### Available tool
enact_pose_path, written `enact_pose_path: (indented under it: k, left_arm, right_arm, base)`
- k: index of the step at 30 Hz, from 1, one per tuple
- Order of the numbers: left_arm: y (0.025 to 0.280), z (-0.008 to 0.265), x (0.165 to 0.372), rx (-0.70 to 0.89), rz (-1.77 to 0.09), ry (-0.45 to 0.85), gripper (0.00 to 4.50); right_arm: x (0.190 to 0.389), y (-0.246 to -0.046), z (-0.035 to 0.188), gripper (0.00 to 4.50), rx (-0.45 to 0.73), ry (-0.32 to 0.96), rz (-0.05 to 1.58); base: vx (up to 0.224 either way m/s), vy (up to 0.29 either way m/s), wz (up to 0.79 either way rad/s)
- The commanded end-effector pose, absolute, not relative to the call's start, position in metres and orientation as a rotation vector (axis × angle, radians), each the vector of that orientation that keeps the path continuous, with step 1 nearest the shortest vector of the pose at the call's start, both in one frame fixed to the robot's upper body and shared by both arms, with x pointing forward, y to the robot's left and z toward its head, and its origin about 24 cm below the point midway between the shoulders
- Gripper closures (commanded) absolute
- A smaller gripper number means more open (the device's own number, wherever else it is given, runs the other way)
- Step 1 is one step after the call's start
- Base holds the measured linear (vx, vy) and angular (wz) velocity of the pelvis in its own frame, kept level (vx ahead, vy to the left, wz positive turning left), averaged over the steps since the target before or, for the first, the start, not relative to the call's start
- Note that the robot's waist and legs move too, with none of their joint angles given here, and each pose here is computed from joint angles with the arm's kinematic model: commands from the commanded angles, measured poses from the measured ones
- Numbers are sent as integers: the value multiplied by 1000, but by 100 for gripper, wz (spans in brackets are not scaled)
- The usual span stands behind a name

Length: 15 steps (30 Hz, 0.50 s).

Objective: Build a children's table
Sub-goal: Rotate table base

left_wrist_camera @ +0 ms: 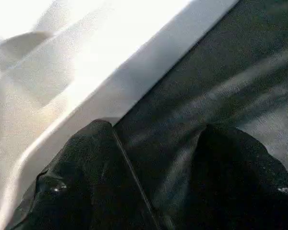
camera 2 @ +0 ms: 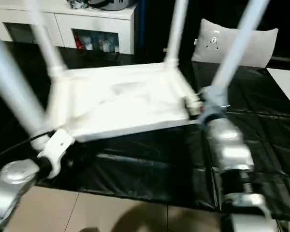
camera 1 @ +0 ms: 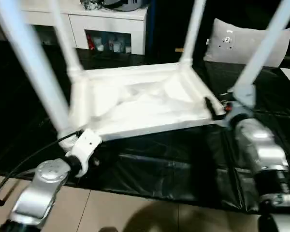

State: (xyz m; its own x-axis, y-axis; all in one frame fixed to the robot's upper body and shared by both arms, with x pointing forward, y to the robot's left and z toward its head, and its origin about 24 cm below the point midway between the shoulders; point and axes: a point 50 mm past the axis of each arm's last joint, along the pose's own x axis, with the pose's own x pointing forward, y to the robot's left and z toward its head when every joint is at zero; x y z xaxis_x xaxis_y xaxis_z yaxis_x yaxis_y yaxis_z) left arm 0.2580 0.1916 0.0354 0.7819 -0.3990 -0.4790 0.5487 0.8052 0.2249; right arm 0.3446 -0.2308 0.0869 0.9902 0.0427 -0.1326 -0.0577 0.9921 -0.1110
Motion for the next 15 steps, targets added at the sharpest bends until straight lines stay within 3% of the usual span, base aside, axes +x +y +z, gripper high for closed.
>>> enact_pose_path:
  k: [1,7,8,9,12,15]
  left_arm:
    - [194,43,262,357,-475,375,72]
    - [198,45,247,273,-435,334,34]
    - [204,43,234,217,-461,339,25]
    - [204,43,234,217,-461,339,14]
    - [226,44,219,195,-459,333,5]
    - [235,48,217,177,-443,325,5]
  right_arm:
    - [344,-244,94,0,-124,98,-13]
    - [338,-229,88,0,-102,100,64]
    - [332,-214,84,0,-103,90,177]
    - [332,-214,84,0,-103,90,177]
    - [317,-185,75,0,-29,102,387]
    - [312,-176,72,0,-10,113,448]
  base:
    - [0,0,0]
    - [0,0,0]
    - [0,0,0]
    - [0,0,0]
    - [0,0,0]
    - [0,0,0]
